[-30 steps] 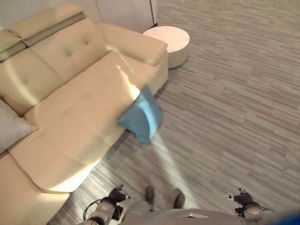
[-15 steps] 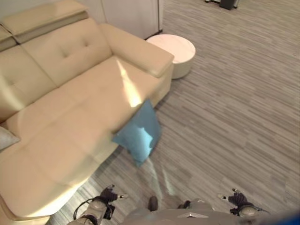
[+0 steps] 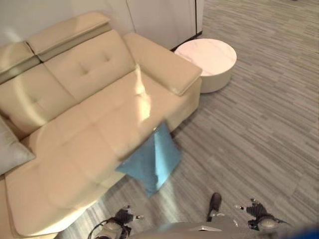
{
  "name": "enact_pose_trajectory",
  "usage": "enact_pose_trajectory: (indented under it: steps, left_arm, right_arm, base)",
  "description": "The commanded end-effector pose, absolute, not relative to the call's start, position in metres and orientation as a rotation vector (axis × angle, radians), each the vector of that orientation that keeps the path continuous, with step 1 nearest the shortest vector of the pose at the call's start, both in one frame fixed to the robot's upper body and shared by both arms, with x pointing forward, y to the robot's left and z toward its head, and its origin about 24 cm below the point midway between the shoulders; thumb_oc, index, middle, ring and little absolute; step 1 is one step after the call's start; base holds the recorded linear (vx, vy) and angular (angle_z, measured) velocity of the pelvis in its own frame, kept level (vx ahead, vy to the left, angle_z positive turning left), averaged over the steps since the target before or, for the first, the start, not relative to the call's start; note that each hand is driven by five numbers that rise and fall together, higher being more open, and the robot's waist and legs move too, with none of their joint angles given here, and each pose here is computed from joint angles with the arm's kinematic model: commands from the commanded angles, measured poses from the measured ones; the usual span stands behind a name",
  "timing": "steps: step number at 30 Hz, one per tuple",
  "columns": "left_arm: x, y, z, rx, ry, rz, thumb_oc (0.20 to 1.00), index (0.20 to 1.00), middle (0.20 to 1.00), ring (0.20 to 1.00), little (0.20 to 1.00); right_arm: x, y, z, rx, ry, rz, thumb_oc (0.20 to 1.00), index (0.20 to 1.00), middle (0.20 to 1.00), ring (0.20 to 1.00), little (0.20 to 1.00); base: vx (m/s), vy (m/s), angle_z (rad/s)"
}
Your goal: Pick up all the scattered cushions and arrange them neatly on the sofa.
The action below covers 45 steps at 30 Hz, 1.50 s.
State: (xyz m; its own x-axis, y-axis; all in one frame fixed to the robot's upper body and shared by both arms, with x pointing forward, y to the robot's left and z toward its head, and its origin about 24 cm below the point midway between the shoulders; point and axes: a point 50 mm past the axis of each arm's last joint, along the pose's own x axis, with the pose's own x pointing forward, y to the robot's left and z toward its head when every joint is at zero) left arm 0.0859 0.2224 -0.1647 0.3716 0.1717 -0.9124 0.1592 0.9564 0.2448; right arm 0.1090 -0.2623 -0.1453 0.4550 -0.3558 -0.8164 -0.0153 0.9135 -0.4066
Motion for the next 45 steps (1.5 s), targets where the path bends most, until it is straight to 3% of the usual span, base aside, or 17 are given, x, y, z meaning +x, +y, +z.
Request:
enact_pose_trajectory:
  steps: [1,16,24,27,45]
  left_arm:
    - [0.105,0.256,-0.152,0.356,1.133,0.105,1.000,1.000,1.000,1.000,1.000]
    - [0.098,0.256,-0.153,0.301,1.141,0.132,1.000,1.000,1.000,1.000,1.000]
    - [0.126,0.243,-0.148,0.386,1.063,0.019,1.000,1.000,1.000,1.000,1.000]
    - [0.113,0.241,-0.153,0.362,1.102,0.023,1.000,1.000,1.000,1.000,1.000]
    - [0.103,0.243,-0.155,0.349,1.128,0.043,1.000,1.000,1.000,1.000,1.000]
  right_arm:
    - [0.102,-0.261,-0.148,-0.395,1.100,-0.221,1.000,1.000,1.000,1.000,1.000]
    - [0.125,-0.268,-0.139,-0.429,1.032,-0.193,1.000,1.000,1.000,1.000,1.000]
    - [0.138,-0.268,-0.133,-0.375,0.971,-0.256,1.000,1.000,1.000,1.000,1.000]
    - [0.124,-0.267,-0.139,-0.400,1.019,-0.226,1.000,1.000,1.000,1.000,1.000]
    - [0.138,-0.262,-0.136,-0.466,0.986,-0.124,1.000,1.000,1.000,1.000,1.000]
  base:
    - [0.23,-0.191,0.17]
    - [0.14,0.076,0.35]
    - [0.17,-0.031,1.16]
    - [0.24,-0.112,2.16]
    - [0.00,0.050,0.27]
